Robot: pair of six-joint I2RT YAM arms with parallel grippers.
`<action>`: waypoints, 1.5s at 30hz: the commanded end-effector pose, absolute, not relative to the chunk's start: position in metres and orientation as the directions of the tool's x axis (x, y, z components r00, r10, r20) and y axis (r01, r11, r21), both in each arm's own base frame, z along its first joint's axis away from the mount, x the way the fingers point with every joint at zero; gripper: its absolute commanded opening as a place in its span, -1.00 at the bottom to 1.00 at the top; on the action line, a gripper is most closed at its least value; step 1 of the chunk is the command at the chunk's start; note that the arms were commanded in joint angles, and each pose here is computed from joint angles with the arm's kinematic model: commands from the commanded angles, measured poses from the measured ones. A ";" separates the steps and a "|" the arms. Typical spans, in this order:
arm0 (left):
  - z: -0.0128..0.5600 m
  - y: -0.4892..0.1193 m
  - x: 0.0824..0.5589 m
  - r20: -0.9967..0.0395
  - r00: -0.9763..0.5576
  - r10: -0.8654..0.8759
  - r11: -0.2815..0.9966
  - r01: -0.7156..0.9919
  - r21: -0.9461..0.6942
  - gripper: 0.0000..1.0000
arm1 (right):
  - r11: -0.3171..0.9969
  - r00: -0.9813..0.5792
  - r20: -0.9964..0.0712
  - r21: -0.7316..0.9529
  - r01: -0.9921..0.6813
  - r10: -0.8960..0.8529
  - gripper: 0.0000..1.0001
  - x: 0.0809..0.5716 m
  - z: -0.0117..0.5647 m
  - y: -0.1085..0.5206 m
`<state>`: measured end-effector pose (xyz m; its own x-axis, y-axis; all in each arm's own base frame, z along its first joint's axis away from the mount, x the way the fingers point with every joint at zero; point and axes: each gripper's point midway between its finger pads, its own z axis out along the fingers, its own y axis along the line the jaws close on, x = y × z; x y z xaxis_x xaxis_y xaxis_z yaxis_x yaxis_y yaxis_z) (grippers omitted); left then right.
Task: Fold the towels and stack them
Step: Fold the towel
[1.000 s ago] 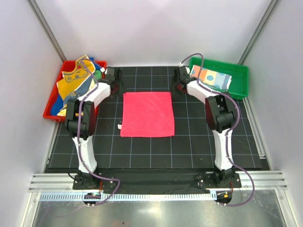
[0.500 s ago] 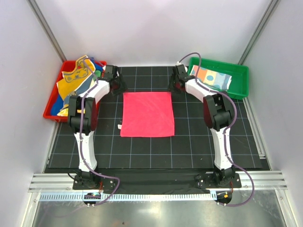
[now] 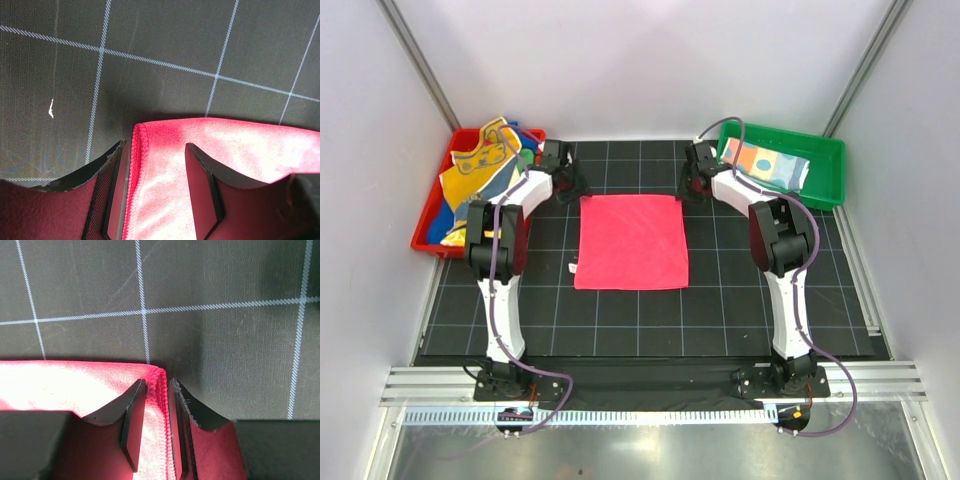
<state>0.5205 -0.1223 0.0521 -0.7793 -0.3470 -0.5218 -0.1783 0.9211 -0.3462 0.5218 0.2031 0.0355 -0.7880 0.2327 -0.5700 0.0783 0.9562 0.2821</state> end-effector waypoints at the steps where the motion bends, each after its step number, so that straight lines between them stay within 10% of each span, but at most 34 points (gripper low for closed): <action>1: 0.059 -0.124 0.532 -0.555 -0.762 -0.333 0.923 -0.142 -0.358 0.06 | 0.943 -0.758 -0.597 0.325 0.069 0.261 -0.32 0.526 0.057 0.211; 14: 0.058 -0.115 0.538 -0.562 -0.757 -0.333 0.925 -0.146 -0.352 0.00 | 0.917 -0.752 -0.585 0.394 0.064 0.304 -0.81 0.537 0.063 0.220; 45: 0.037 -0.124 0.554 -0.536 -0.786 -0.308 0.912 -0.083 -0.402 -0.13 | 0.900 -0.762 -0.542 0.420 0.119 0.354 -0.85 0.559 0.045 0.197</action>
<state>0.5466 -0.1283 0.0351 -0.7908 -0.3308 -0.5150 -0.1007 0.9002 -0.4237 0.5455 0.1939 0.0316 -0.7844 0.3422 -0.5172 0.1367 0.9089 0.3940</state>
